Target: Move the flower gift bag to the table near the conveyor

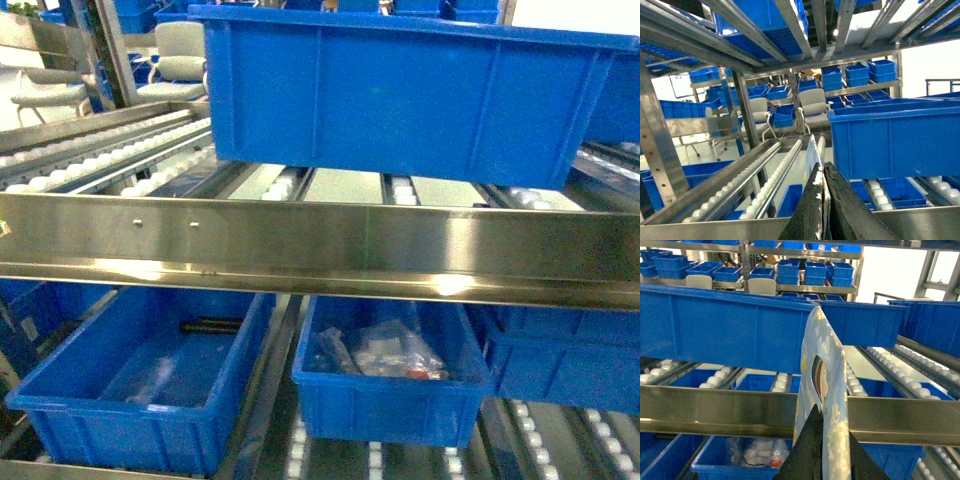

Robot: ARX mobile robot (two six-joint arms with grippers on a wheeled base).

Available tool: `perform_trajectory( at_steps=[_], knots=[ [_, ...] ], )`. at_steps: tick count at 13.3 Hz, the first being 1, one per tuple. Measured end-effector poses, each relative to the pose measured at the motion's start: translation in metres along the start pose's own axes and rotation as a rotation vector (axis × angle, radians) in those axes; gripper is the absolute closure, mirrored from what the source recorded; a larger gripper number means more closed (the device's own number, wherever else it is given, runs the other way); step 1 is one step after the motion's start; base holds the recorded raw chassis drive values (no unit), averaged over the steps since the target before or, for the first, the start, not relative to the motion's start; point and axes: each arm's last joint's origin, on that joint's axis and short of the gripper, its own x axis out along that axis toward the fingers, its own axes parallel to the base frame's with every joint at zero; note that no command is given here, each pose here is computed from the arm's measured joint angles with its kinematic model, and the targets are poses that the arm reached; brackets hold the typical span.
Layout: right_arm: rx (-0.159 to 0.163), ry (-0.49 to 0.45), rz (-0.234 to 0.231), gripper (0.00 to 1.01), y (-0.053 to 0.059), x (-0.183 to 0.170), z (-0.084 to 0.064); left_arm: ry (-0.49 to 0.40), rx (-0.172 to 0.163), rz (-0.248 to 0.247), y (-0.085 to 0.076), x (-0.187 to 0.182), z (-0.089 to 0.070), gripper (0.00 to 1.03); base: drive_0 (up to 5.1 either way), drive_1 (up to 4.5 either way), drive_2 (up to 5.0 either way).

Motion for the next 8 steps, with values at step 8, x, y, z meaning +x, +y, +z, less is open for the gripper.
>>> perform_trajectory(
  at_steps=[8],
  knots=[
    [0.0, 0.0, 0.001, 0.99, 0.0001, 0.0, 0.0, 0.0, 0.0, 0.001, 0.0001, 0.0, 0.0001, 1.01, -4.9, 2.42, 2.4]
  ],
)
